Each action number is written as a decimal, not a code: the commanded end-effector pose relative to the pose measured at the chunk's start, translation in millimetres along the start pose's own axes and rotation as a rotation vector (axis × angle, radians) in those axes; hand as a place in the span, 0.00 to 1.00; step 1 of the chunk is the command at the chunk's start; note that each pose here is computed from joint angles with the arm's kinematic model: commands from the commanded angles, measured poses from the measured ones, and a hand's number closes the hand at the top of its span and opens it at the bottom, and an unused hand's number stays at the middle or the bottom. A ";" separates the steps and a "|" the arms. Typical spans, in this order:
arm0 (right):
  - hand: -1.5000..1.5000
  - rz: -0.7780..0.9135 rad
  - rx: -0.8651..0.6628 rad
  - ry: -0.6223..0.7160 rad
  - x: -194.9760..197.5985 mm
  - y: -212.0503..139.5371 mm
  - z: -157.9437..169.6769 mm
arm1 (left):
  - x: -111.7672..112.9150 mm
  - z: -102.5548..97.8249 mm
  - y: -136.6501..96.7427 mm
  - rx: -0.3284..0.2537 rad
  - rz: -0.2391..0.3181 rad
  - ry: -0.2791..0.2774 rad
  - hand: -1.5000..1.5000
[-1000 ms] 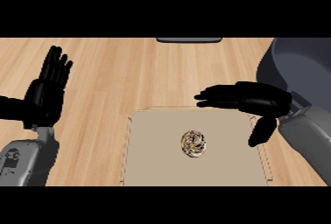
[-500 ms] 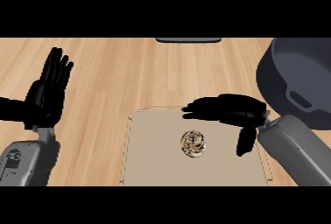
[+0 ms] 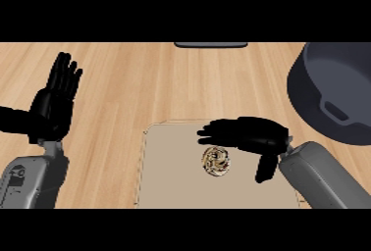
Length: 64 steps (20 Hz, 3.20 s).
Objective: Pick the cupcake from the tray and place it in the pot
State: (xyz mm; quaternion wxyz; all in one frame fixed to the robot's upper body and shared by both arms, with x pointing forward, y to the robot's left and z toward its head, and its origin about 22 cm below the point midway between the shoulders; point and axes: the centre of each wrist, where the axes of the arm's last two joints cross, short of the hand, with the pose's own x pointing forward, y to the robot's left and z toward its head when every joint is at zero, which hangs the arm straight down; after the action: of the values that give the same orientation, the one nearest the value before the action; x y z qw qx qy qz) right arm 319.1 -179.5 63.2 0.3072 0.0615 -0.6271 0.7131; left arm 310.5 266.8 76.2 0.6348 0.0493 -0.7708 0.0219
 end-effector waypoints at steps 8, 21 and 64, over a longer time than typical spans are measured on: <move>0.00 0.029 0.016 0.080 -2.4 40.3 -20.7 | 22.7 6.7 13.6 -0.012 -0.003 -0.005 0.50; 0.00 -0.005 0.056 0.009 -11.3 71.3 -62.9 | -4.0 14.7 -1.3 -0.008 0.015 0.004 0.50; 1.00 0.390 -1.321 1.598 15.8 -156.2 -77.2 | -2.2 3.1 -5.0 -0.022 0.007 0.017 0.50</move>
State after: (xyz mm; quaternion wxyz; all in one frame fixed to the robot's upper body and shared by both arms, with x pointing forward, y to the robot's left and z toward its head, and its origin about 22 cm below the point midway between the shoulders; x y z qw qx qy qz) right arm 404.1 -95.4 164.4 0.5035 -0.6760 -0.5106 0.1694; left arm 310.1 257.8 81.9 0.6338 0.0355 -0.7726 0.0105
